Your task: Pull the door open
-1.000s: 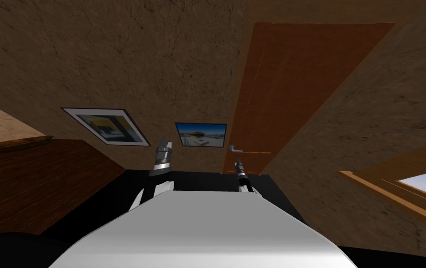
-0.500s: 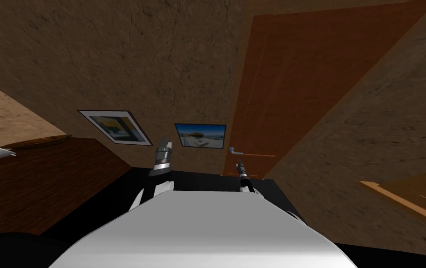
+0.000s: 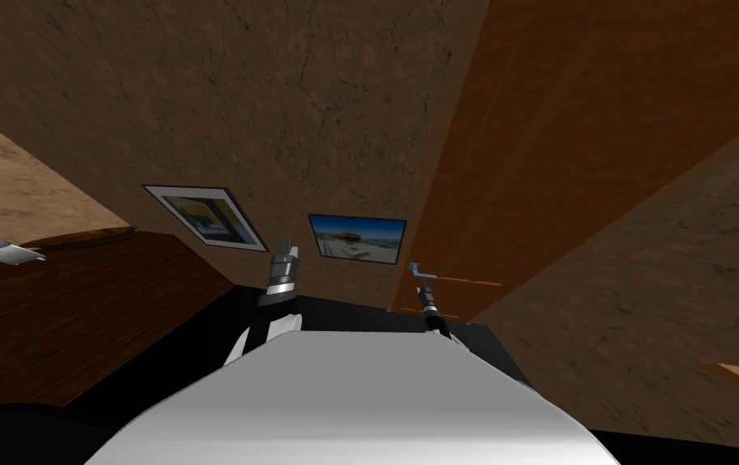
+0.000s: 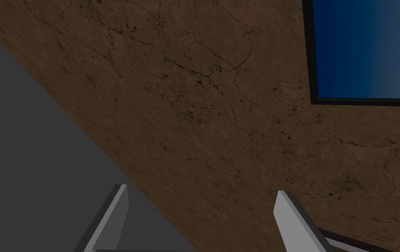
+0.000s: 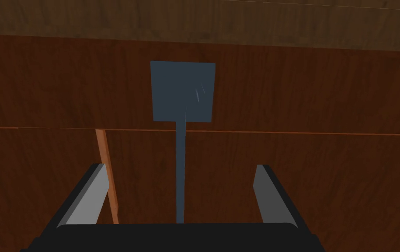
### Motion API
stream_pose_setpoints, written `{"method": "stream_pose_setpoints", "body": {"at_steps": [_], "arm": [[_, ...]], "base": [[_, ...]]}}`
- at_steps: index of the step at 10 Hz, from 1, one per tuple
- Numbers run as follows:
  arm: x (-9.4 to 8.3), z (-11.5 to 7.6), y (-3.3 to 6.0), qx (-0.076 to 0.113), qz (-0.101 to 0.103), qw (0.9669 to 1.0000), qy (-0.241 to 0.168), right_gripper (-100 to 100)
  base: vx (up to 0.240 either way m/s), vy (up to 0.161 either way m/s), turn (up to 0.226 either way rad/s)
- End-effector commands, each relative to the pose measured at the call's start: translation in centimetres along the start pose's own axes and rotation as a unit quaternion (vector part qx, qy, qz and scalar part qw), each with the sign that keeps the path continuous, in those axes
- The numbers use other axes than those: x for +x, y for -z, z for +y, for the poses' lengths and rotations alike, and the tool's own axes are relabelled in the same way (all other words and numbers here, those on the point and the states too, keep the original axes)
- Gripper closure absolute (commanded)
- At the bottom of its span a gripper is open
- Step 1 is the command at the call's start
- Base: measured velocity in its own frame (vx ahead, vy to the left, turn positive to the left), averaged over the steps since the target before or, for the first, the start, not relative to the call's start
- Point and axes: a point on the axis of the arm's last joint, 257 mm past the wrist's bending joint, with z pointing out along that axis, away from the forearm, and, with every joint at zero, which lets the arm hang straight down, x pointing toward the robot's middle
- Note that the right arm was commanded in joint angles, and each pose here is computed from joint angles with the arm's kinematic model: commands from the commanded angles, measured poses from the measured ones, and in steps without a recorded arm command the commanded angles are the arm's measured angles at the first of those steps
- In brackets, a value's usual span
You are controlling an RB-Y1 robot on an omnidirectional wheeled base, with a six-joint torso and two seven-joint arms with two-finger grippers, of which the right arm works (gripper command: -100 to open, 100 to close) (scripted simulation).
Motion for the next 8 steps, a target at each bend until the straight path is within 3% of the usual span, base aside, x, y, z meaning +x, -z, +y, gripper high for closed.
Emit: {"method": "stream_pose_setpoints", "body": {"at_steps": [1,2,4,5,6,7,8], "arm": [[-1.1,-0.1,0.28,0.000,-0.006,1.0000,-0.001,-100],[-3.5,-0.1,1.22,0.000,-0.019,0.9998,-0.001,-100],[-6.1,0.0,2.30,-0.001,-0.033,0.9995,-0.001,-100],[-6.9,0.0,2.65,-0.002,-0.037,0.9993,0.000,-100],[-6.2,-0.1,2.48,0.000,-0.034,0.9994,0.000,-100],[-6.2,-0.1,2.48,0.000,-0.034,0.9994,0.000,100],[-6.2,-0.1,2.48,0.000,-0.034,0.9994,0.000,100]], "base": [[0.114,0.025,0.102],[0.167,0.031,0.164],[0.200,0.008,0.164],[0.206,-0.030,0.082],[0.094,-0.019,0.015],[-0.011,0.003,-0.010],[-0.032,0.004,-0.008]]}}
